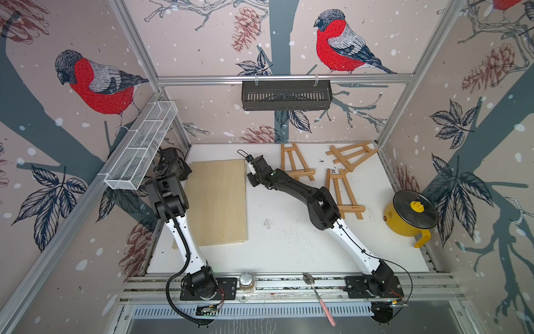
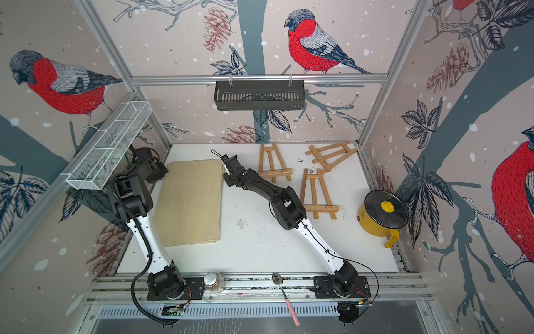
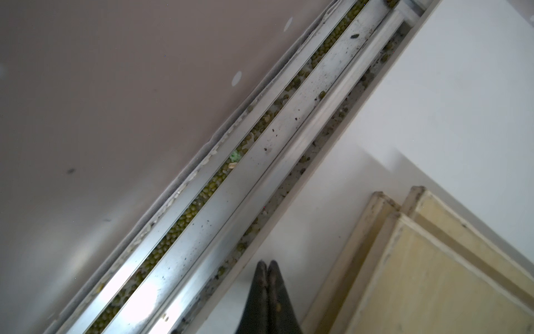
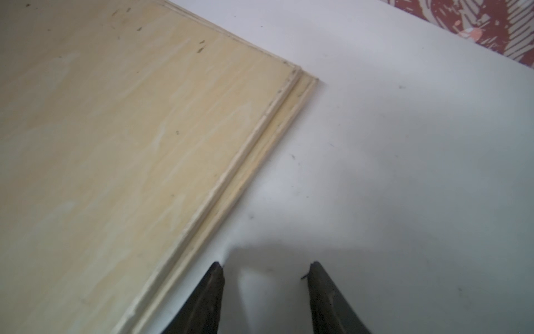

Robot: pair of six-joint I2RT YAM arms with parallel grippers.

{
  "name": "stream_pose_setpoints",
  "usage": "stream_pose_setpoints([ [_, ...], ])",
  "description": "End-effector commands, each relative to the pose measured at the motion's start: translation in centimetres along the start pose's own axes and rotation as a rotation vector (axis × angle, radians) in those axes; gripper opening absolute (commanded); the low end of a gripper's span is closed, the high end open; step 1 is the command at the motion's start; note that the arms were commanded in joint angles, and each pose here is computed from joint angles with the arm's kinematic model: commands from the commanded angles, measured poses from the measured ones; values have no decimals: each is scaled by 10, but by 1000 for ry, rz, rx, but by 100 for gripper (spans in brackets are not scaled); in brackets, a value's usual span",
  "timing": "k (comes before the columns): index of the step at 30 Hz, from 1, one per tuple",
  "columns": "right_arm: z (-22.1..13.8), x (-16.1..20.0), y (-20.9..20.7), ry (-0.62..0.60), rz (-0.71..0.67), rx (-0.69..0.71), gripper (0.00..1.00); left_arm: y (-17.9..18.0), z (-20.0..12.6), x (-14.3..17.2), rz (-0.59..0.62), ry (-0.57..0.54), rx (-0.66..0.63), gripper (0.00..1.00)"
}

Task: Disassemble the easel
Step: Adjust the drawing board at the center of the board.

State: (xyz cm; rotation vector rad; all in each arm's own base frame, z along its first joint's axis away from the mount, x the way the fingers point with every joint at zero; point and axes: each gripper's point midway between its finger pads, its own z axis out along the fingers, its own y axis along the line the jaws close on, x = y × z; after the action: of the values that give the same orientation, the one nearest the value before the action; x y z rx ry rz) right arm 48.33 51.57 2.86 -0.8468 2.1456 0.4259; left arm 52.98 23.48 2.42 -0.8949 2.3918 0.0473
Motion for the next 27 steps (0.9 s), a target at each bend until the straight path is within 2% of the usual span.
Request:
stream_pose_setpoints([
  [1, 2, 9, 11, 27, 2, -30, 49, -2, 4, 13, -17, 52, 24, 0],
  [27, 4, 8, 10, 18, -2, -27, 50, -34, 16, 14, -52, 97, 204, 0],
])
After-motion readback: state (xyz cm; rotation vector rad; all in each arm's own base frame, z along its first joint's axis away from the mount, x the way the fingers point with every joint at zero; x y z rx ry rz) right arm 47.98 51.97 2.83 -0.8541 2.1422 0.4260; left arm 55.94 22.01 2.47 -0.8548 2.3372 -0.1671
